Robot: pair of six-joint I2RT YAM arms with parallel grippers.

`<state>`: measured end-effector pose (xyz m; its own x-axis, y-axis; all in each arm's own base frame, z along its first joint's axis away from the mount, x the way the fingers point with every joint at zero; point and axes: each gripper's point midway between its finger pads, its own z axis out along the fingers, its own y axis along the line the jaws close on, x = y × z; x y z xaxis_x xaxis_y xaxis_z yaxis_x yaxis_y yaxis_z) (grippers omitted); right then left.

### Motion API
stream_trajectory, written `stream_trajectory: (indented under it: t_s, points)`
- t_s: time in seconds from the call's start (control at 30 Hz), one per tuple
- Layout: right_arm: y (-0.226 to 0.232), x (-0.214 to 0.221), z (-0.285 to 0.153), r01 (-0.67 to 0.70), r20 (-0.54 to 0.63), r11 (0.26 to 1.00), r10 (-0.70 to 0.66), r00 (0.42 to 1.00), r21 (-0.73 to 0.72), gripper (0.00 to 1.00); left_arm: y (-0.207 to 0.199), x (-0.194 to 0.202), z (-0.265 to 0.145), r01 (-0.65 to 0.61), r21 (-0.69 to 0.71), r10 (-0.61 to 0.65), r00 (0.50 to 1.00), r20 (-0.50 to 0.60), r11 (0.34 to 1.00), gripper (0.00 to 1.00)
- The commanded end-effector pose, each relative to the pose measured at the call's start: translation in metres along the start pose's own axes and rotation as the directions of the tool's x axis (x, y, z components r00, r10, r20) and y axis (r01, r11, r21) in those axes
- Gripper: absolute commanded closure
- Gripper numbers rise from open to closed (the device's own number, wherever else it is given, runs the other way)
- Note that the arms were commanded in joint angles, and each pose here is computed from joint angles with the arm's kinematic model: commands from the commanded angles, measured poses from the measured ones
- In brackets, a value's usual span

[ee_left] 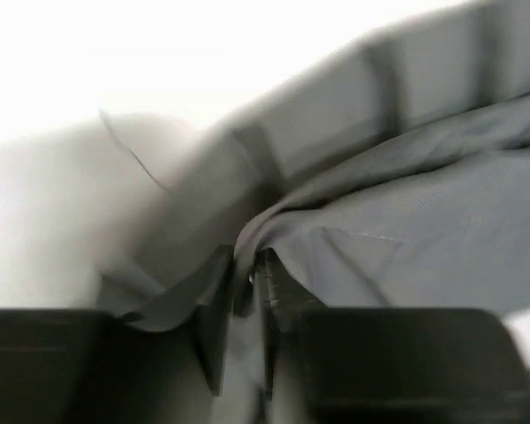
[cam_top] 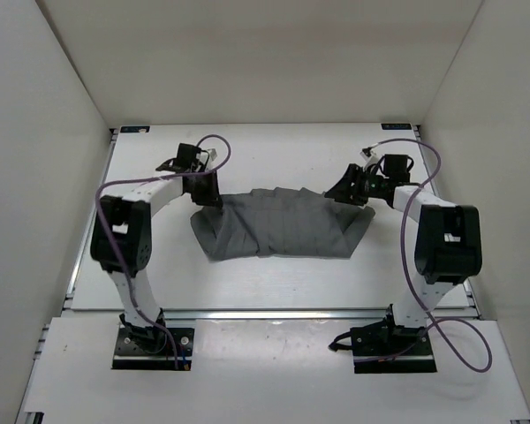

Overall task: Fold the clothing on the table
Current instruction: Fold the skirt

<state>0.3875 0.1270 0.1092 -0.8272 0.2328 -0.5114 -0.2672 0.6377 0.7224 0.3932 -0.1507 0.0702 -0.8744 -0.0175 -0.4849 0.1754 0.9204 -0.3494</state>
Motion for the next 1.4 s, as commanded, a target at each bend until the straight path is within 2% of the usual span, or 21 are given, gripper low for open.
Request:
stream_trajectory:
  t_s: [0.0, 0.03, 0.07, 0.1, 0.23, 0.27, 0.37, 0.43, 0.5, 0.53, 0.63, 0.7, 0.73, 0.93, 1.1, 1.17, 1.23, 1.3, 1.37]
  points:
    - [0.000, -0.059, 0.004, 0.125, 0.149, 0.992, -0.124, 0.981, 0.005, 0.42, 0.006, -0.063, 0.005, 0.005, 0.019, -0.008, 0.991, 0.136, 1.000, 0.68]
    - [0.000, -0.069, 0.005, 0.141, 0.164, 0.990, -0.143, 0.976, 0.025, 0.41, 0.003, -0.069, 0.007, 0.001, 0.032, -0.006, 0.988, 0.151, 0.999, 0.61]
    - [0.000, -0.072, 0.005, 0.148, 0.162, 0.988, -0.152, 0.975, 0.036, 0.40, 0.004, -0.079, 0.008, 0.003, 0.042, -0.010, 0.986, 0.167, 0.999, 0.47]
    - [0.000, -0.073, 0.006, 0.152, 0.161, 0.987, -0.158, 0.974, 0.051, 0.39, -0.001, -0.089, 0.006, -0.010, 0.053, 0.000, 0.983, 0.185, 0.999, 0.41]
    - [-0.007, -0.060, 0.000, 0.132, 0.140, 0.978, -0.155, 0.978, 0.161, 0.39, -0.004, -0.103, -0.011, -0.006, 0.072, -0.011, 0.972, 0.236, 0.997, 0.32]
    - [-0.011, -0.049, -0.002, 0.110, 0.127, 0.978, -0.134, 0.983, 0.180, 0.38, -0.004, -0.098, -0.019, -0.011, 0.065, -0.005, 0.970, 0.243, 0.998, 0.31]
    - [-0.004, -0.037, -0.028, 0.051, 0.187, 0.962, -0.104, 0.977, 0.270, 0.39, -0.007, -0.075, -0.042, 0.014, 0.054, -0.027, 0.970, 0.242, 0.998, 0.32]
    - [-0.002, -0.020, -0.038, 0.011, 0.208, 0.948, -0.081, 0.975, 0.318, 0.39, -0.007, -0.037, -0.053, 0.041, 0.035, -0.047, 0.976, 0.212, 0.999, 0.32]
    - [-0.002, 0.013, -0.042, -0.007, 0.174, 0.931, -0.060, 0.983, 0.364, 0.31, -0.011, -0.013, -0.062, 0.069, 0.031, -0.075, 0.971, 0.228, 0.997, 0.32]
    - [-0.001, 0.013, -0.050, -0.010, 0.194, 0.919, -0.072, 0.978, 0.393, 0.30, -0.014, -0.001, -0.061, 0.080, 0.031, -0.085, 0.972, 0.221, 0.996, 0.31]
    - [-0.002, 0.048, -0.061, -0.063, 0.172, 0.904, -0.011, 0.985, 0.422, 0.29, -0.019, 0.044, -0.069, 0.131, 0.062, -0.142, 0.967, 0.211, 0.989, 0.32]
    - [-0.006, 0.071, -0.067, -0.131, 0.192, 0.898, 0.053, 0.980, 0.420, 0.30, -0.020, 0.061, -0.072, 0.188, 0.077, -0.200, 0.956, 0.214, 0.979, 0.33]
    - [-0.004, 0.069, -0.073, -0.163, 0.240, 0.894, 0.064, 0.969, 0.418, 0.30, -0.020, 0.075, -0.072, 0.211, 0.083, -0.224, 0.952, 0.209, 0.974, 0.33]
    - [-0.026, 0.104, -0.082, -0.292, 0.285, 0.858, 0.180, 0.941, 0.422, 0.32, -0.005, 0.116, -0.059, 0.320, 0.056, -0.324, 0.919, 0.223, 0.946, 0.37]
    - [-0.031, 0.120, -0.075, -0.303, 0.251, 0.847, 0.209, 0.945, 0.436, 0.32, 0.001, 0.127, -0.047, 0.335, 0.028, -0.333, 0.916, 0.223, 0.942, 0.38]
    - [-0.028, 0.116, -0.072, -0.313, 0.271, 0.858, 0.214, 0.939, 0.408, 0.32, 0.003, 0.130, -0.043, 0.350, 0.021, -0.346, 0.911, 0.223, 0.936, 0.36]
    - [-0.036, 0.127, -0.068, -0.333, 0.256, 0.848, 0.243, 0.936, 0.412, 0.32, 0.005, 0.127, -0.040, 0.357, 0.017, -0.350, 0.905, 0.240, 0.934, 0.42]
    - [-0.038, 0.128, -0.065, -0.335, 0.253, 0.848, 0.247, 0.935, 0.411, 0.32, 0.005, 0.132, -0.034, 0.351, -0.001, -0.342, 0.913, 0.220, 0.936, 0.61]
    - [-0.045, 0.136, -0.060, -0.351, 0.239, 0.838, 0.271, 0.932, 0.418, 0.33, 0.004, 0.130, -0.030, 0.350, 0.006, -0.343, 0.915, 0.212, 0.937, 0.91]
